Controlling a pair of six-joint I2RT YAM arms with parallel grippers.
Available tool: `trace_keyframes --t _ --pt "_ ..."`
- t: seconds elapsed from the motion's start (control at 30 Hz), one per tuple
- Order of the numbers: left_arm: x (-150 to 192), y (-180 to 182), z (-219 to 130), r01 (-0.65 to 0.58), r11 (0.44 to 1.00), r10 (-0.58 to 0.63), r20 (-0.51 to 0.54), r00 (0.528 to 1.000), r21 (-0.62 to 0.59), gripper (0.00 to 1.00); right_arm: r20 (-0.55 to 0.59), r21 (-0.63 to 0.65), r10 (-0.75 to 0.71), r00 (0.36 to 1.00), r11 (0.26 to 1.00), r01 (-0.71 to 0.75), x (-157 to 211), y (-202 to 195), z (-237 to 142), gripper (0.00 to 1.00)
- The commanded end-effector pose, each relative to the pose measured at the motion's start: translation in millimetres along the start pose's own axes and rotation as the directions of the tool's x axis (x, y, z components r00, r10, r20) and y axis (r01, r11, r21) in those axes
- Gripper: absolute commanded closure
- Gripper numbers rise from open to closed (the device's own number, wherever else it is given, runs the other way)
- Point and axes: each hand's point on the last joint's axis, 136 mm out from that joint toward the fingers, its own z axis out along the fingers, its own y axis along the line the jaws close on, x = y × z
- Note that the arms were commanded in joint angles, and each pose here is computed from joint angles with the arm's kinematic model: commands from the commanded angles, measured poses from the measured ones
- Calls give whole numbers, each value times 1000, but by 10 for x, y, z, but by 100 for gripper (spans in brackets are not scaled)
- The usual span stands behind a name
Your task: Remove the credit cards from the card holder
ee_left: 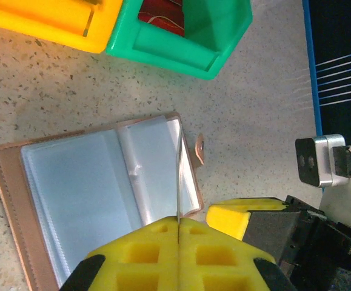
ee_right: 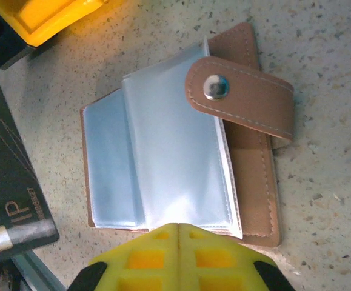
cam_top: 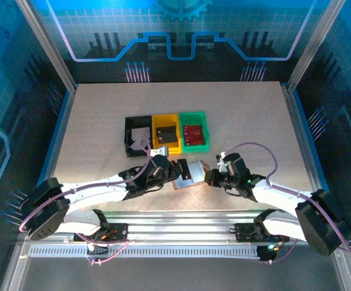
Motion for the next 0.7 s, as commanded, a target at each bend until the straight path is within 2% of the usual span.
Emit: trace_keyframes --t 0.0,0.13,0.17,0.3,0.4,0.5,0.67 --pt "37 -57 -120 -62 998 65 -108 992 28 100 -5 -36 -60 998 998 60 -32 176 -107 100" --pt "152 -209 -254 -152 984 170 -261 950 88 100 10 -144 -141 990 979 141 -69 476 -296 100" --pt "198 -235 -298 -176 979 199 -294 935 103 100 10 -171 -164 986 972 163 -57 542 -351 97" --pt "371 -284 -448 -223 960 274 -396 876 172 100 23 -290 -234 972 929 230 20 784 -552 62" --pt "457 -335 -578 -245 943 323 -441 837 226 100 25 -347 -263 964 903 255 100 861 -641 49" --pt "473 -359 -704 -274 926 367 -454 812 259 100 22 -395 -285 958 878 270 197 892 -684 42" --pt "475 -489 -837 -237 900 395 -456 797 366 100 26 -503 -306 952 818 277 356 975 -732 36"
